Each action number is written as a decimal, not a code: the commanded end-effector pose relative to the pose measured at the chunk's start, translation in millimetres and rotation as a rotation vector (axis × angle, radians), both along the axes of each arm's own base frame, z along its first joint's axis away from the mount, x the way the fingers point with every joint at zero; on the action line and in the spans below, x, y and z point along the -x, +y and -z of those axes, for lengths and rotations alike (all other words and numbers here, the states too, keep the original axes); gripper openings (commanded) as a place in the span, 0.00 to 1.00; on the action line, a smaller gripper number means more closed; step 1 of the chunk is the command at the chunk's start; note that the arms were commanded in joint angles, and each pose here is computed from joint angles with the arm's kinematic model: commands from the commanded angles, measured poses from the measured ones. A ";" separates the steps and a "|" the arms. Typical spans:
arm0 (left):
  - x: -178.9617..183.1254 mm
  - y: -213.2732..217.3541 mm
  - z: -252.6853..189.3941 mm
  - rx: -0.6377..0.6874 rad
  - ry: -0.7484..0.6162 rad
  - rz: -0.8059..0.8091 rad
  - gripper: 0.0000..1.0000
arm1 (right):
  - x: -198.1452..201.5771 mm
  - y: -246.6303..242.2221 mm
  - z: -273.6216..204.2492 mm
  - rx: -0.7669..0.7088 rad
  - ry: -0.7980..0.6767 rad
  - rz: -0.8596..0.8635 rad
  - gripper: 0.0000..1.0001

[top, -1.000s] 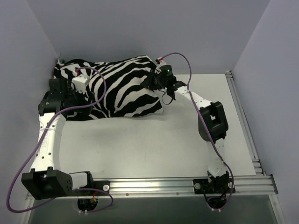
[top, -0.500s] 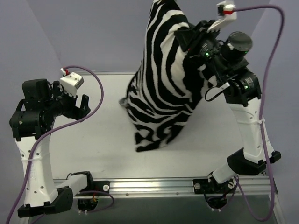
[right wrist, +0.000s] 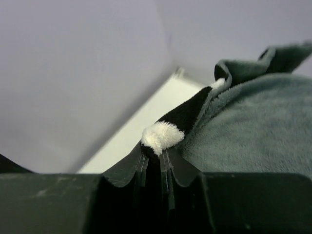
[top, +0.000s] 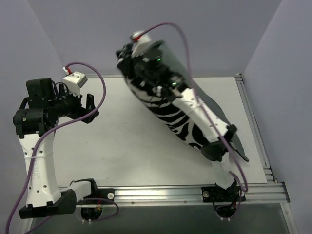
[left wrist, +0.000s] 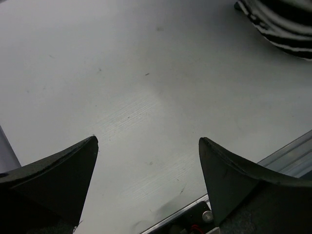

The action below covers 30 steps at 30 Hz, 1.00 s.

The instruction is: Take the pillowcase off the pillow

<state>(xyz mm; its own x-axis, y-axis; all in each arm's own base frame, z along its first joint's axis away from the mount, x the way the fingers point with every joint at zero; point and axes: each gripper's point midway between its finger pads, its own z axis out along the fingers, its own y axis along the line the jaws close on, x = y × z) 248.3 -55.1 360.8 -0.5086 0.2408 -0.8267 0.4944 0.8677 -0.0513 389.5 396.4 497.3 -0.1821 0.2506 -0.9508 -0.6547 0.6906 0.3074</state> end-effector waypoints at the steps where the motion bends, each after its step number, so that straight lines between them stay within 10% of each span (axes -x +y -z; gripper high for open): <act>1: -12.4 30.4 -13.7 -0.001 -0.052 -0.210 0.94 | 40.6 100.5 124.0 0.217 0.150 -0.190 0.00; 5: -13.8 72.7 -39.0 0.000 -0.143 -0.407 0.94 | 89.7 108.5 229.0 0.347 0.323 -0.302 0.00; 11: -9.9 77.3 -55.2 0.023 -0.217 -0.401 0.94 | 178.5 61.9 262.8 0.423 0.387 -0.533 0.03; 12: -12.1 75.4 -47.9 0.028 -0.202 -0.383 0.94 | 200.6 56.6 274.4 0.470 0.407 -0.584 0.19; 13: -13.7 72.7 -42.9 0.035 -0.191 -0.363 0.94 | 215.3 45.3 287.0 0.528 0.462 -0.603 0.58; 16: -20.5 61.8 -22.5 0.061 -0.150 -0.286 0.94 | 231.5 22.1 283.2 0.538 0.533 -0.554 0.84; 18: -26.9 50.8 -12.3 0.047 -0.138 -0.232 0.94 | 219.9 -0.8 251.1 0.481 0.499 -0.447 0.99; 23: -49.2 11.6 40.1 -0.093 -0.022 -0.135 0.94 | 155.2 -91.2 196.9 0.306 0.550 -0.004 1.00; 30: -59.9 1.0 57.8 -0.112 0.042 -0.097 0.94 | 84.3 -310.0 282.0 0.465 0.750 0.766 1.00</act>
<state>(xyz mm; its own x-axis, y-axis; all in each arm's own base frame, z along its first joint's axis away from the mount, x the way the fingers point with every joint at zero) 300.9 -64.4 283.3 -0.6279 0.2695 -0.7301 0.4390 0.8973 -0.0464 311.4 175.3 275.9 -0.6162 0.1834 -0.7659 -0.0756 0.9542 0.2893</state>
